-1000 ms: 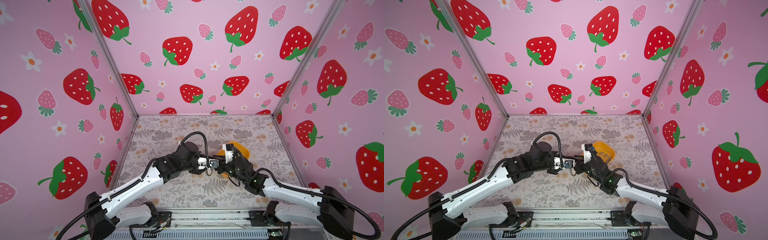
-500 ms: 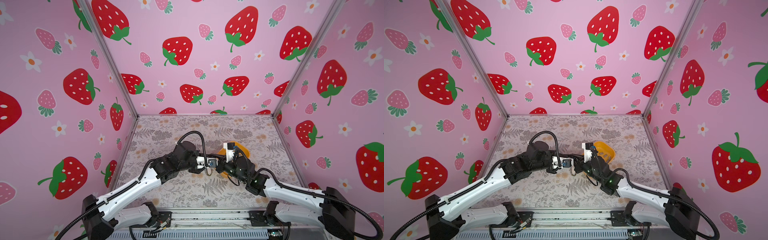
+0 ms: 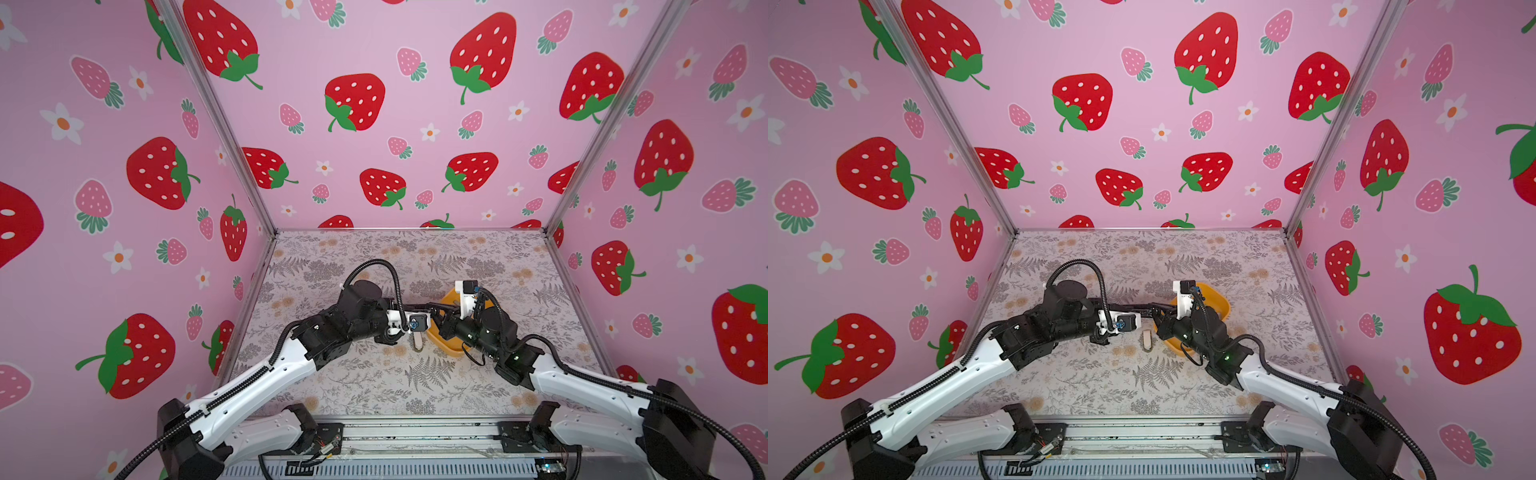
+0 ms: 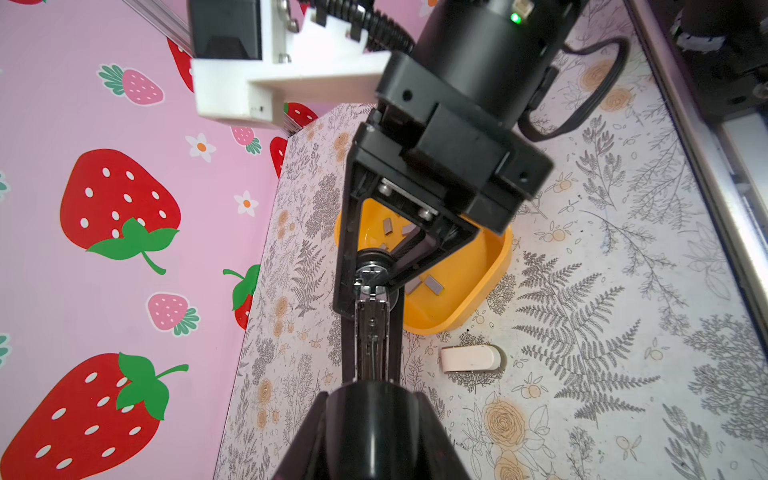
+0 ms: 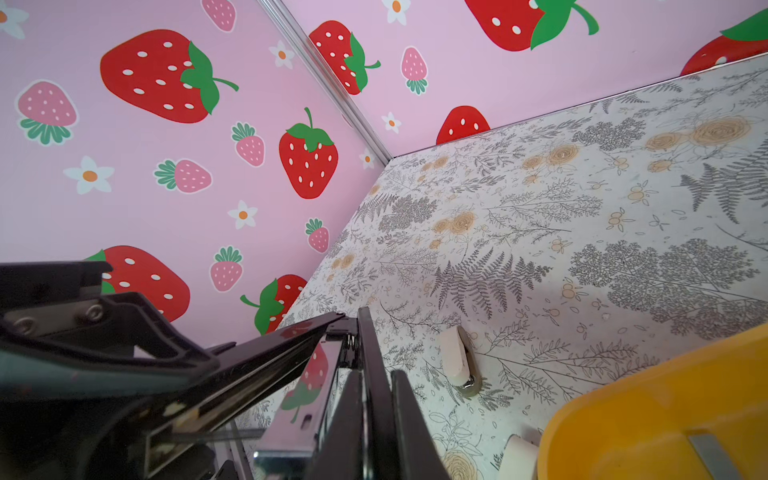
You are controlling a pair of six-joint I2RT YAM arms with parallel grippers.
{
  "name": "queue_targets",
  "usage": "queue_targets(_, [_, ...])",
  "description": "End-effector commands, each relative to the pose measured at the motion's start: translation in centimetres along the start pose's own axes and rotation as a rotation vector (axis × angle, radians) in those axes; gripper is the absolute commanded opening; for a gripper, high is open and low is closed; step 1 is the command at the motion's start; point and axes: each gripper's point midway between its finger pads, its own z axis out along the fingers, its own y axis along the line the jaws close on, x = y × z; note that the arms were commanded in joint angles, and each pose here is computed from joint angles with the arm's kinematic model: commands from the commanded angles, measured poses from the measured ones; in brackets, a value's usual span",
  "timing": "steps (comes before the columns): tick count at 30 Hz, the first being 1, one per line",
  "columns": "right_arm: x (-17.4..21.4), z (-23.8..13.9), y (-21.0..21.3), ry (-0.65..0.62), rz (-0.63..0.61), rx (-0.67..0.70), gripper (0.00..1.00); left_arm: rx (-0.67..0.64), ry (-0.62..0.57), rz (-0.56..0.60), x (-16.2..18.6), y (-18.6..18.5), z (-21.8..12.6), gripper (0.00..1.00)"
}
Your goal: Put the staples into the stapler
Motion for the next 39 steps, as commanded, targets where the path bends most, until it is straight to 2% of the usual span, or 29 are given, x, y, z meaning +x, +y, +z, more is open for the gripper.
queue_targets(1, [1.0, -0.3, -5.1, 0.011, -0.035, 0.192, 0.03, -0.007, -0.124, 0.031, -3.3, 0.8, -1.3, 0.0])
queue_targets(4, [0.6, -0.8, -4.1, 0.001, -0.046, 0.149, 0.2, -0.005, -0.081, 0.021, -2.6, 1.0, -0.7, 0.0])
queue_targets(7, [0.1, -1.5, -3.5, -0.014, -0.055, 0.129, 0.3, 0.005, -0.018, 0.016, -1.7, 1.2, 0.0, 0.0])
queue_targets(13, [-0.7, -2.9, -3.0, -0.047, -0.073, 0.114, 0.39, 0.035, 0.074, 0.013, -0.1, 1.0, 1.2, 0.0])
queue_targets(16, [-1.4, -3.6, -1.9, -0.068, -0.142, 0.072, 0.44, 0.064, 0.079, 0.019, -0.1, 0.5, 1.4, 0.0])
queue_targets(18, [-1.8, -4.4, 0.0, -0.089, -0.238, -0.02, 0.44, 0.08, 0.083, 0.02, 0.0, 0.2, 1.4, 0.0])
queue_targets(21, [-0.6, -6.0, 3.3, -0.093, -0.455, -0.203, 0.44, 0.138, 0.077, 0.022, -0.2, -0.7, 1.3, 0.0])
queue_targets(26, [1.5, -7.7, 4.0, -0.092, -0.637, -0.266, 0.44, 0.216, 0.076, 0.017, -0.4, -1.7, 1.3, 0.0])
queue_targets(30, [3.0, -8.0, 4.2, -0.06, -0.697, -0.312, 0.44, 0.246, 0.064, 0.02, -0.7, -2.2, 1.2, 0.0])
queue_targets(39, [5.3, -6.3, 4.6, 0.043, -0.735, -0.357, 0.45, 0.305, 0.035, 0.062, -1.6, -3.9, 1.0, 0.0])
